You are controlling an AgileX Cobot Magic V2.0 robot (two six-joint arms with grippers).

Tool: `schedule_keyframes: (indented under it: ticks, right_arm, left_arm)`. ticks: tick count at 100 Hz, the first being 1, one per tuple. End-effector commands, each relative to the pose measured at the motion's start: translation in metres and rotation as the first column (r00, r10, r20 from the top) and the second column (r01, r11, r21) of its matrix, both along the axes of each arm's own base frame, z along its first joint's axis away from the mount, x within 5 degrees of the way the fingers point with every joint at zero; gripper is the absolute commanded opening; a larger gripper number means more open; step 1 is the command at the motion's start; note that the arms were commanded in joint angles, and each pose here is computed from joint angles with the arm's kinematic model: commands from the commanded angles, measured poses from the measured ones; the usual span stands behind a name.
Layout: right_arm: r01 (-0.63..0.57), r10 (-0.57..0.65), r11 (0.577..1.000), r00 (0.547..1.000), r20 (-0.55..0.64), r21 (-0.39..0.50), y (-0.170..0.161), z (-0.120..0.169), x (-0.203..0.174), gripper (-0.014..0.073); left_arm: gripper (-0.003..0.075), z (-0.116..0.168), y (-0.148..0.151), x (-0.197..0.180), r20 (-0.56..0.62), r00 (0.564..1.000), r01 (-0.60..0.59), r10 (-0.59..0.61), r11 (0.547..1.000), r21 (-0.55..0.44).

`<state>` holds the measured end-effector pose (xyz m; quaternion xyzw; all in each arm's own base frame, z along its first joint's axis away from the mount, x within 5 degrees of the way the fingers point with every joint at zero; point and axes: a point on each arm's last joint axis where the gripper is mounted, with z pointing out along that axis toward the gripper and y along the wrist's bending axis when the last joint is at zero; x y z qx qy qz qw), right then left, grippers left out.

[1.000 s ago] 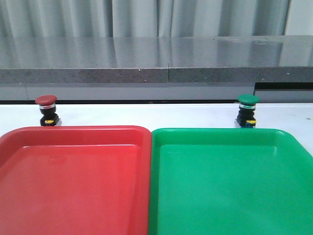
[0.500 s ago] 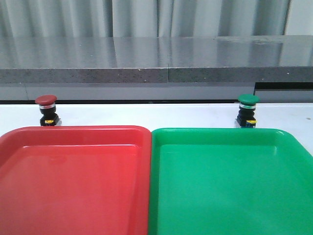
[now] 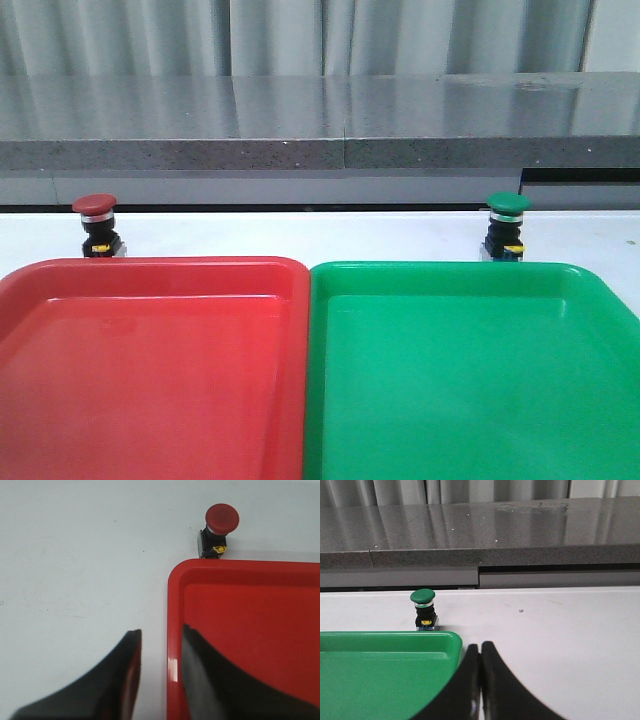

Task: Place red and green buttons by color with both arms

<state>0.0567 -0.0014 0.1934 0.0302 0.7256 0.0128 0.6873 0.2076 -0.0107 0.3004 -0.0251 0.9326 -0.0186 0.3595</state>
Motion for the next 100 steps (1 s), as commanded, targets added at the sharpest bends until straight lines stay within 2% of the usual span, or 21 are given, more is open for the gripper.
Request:
schedule_keyframes:
  ticks: [1,8,14,33,50,73,100]
  right_arm:
    - [0.0,0.0,1.0,0.993,0.118,-0.005,0.0,0.013,-0.002,-0.0067]
    - [0.0,0.0,1.0,0.993,0.118,-0.005,0.0,0.013,-0.002,-0.0067]
    - [0.0,0.0,1.0,0.993,0.118,-0.005,0.0,0.013,-0.002,-0.0067]
    - [0.0,0.0,1.0,0.993,0.118,-0.005,0.0,0.013,-0.002,-0.0067]
    - [0.0,0.0,1.0,0.993,0.118,-0.005,0.0,0.013,-0.002,-0.0067]
    - [0.0,0.0,1.0,0.993,0.118,-0.005,0.0,0.013,-0.002,-0.0067]
    - [0.0,0.0,1.0,0.993,0.118,-0.005,0.0,0.013,-0.002,-0.0067]
  left_arm:
    - [0.0484,0.017,0.0,0.004,0.094,0.996,-0.002,0.003,1.0,-0.013]
    - [0.0602,0.017,0.0,0.004,0.094,0.996,-0.002,0.003,1.0,-0.013]
    - [0.0638,0.017,-0.001,0.004,0.094,0.996,-0.003,0.005,1.0,-0.022]
    - [0.0639,0.02,-0.004,0.007,0.102,0.995,0.014,-0.008,0.999,-0.051]
    - [0.0639,0.026,-0.016,0.028,0.095,0.994,0.061,-0.056,0.997,-0.056]
    - [0.0639,0.021,-0.046,0.075,0.048,0.989,0.146,-0.143,0.988,-0.054]
    - [0.0639,0.002,-0.061,0.135,-0.009,0.988,0.151,-0.152,0.987,-0.052]
